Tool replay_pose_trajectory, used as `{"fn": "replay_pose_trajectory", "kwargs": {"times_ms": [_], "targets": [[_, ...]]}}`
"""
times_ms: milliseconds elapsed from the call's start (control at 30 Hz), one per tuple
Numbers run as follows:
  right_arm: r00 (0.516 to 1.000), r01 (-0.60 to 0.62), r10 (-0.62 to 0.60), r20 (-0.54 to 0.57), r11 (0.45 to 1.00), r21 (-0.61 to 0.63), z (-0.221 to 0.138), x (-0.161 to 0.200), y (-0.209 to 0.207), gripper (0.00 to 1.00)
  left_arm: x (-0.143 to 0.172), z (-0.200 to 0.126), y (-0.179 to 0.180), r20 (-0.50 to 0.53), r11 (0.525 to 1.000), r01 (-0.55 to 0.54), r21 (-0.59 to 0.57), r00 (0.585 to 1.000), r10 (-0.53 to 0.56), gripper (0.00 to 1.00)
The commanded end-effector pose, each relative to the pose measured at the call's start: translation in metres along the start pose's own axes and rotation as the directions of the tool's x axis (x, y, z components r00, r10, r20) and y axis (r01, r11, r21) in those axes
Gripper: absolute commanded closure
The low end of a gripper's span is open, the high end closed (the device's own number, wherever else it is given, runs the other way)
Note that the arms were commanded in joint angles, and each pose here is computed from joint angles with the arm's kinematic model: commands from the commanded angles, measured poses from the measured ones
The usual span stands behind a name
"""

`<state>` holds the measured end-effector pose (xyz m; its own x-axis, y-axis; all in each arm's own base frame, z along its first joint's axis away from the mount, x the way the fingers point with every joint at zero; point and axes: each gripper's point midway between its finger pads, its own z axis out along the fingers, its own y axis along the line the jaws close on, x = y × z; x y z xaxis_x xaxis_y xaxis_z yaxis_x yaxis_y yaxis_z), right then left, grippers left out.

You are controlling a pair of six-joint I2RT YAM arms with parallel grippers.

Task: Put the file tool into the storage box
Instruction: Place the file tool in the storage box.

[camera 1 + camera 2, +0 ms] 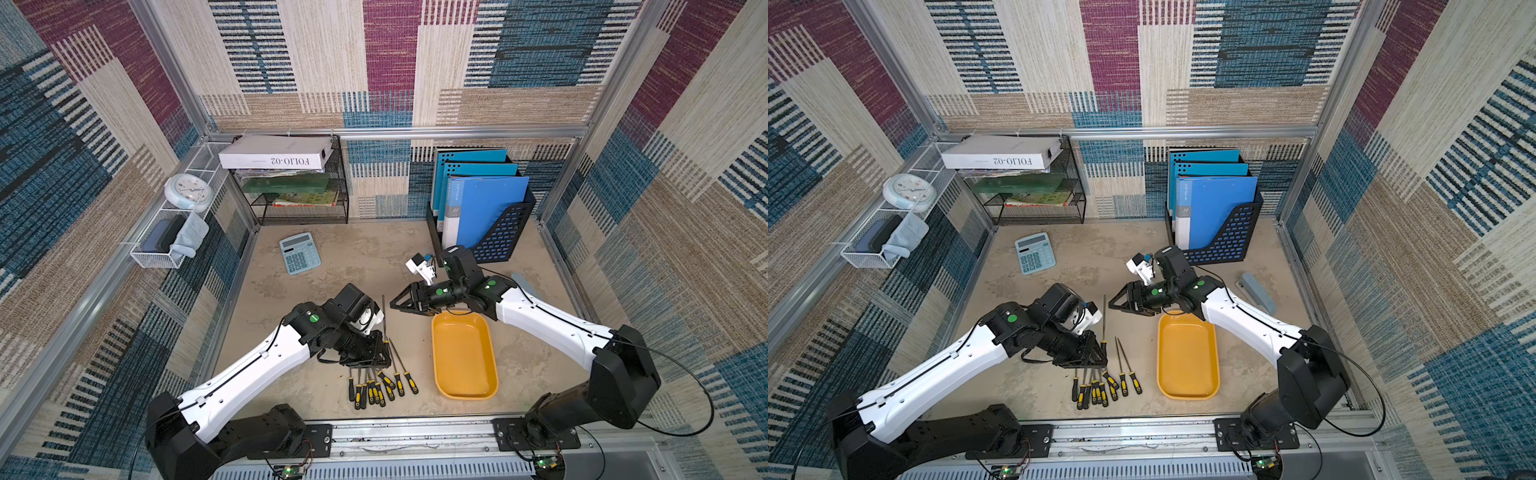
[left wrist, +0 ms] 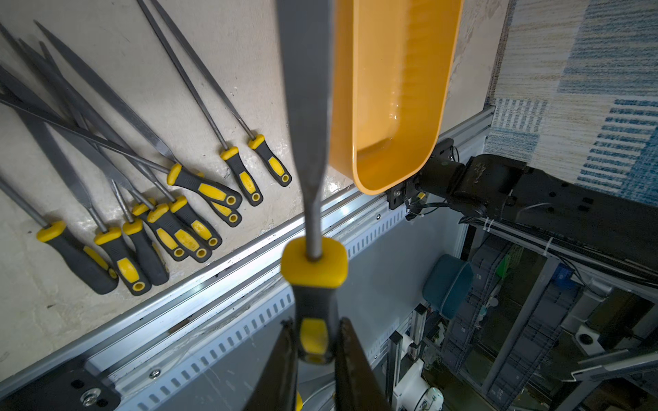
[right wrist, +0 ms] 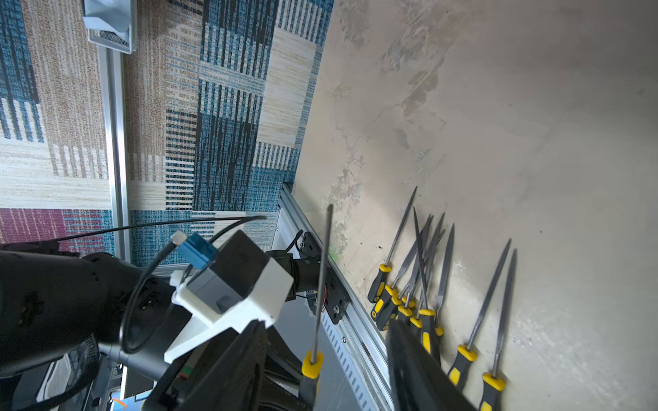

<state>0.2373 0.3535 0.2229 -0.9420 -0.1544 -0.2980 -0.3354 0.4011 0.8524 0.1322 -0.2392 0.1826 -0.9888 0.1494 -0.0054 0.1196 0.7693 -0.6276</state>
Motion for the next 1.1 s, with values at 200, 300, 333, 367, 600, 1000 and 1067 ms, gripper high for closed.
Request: {"fn": "replay_pose_trajectory", "kwargs": {"times_ms": [200,300,333,367,600,1000,1067], "targets": [[0.998,0.008,-0.007,-0.058,1.000,0.009,0.019,0.013,-0.004,0.47,-0.003,0.003,-0.006,0.005,0.999,-0.032,0.032,0.999,0.032,1.00],[0.998,0.007,-0.006,-0.057,1.000,0.011,0.021,0.012,-0.005,0.50,-0.003,0.003,-0.006,0.005,0.999,-0.032,0.032,0.999,0.032,1.00],[0.998,0.007,-0.006,-0.059,1.000,0.012,0.023,0.012,-0.006,0.51,-0.003,0.003,-0.006,0.007,0.999,-0.033,0.031,0.999,0.033,1.00],[0.998,0.006,-0.005,-0.062,1.000,0.015,0.024,0.012,-0.007,0.53,-0.003,0.002,-0.005,0.009,0.999,-0.030,0.029,1.000,0.030,1.00],[0.997,0.006,-0.001,-0.081,0.998,0.061,0.027,0.018,-0.018,0.56,-0.004,0.005,-0.002,0.011,0.999,-0.026,0.021,1.000,0.026,1.00],[0.994,0.008,-0.004,-0.106,0.999,0.038,0.038,0.015,-0.017,0.80,-0.005,0.008,-0.005,0.002,0.999,-0.027,0.031,1.000,0.027,0.98],[0.993,0.000,0.004,-0.115,0.999,0.038,0.038,0.016,-0.017,0.90,-0.007,0.006,-0.007,0.014,0.999,-0.030,0.041,0.999,0.029,0.95]]}}
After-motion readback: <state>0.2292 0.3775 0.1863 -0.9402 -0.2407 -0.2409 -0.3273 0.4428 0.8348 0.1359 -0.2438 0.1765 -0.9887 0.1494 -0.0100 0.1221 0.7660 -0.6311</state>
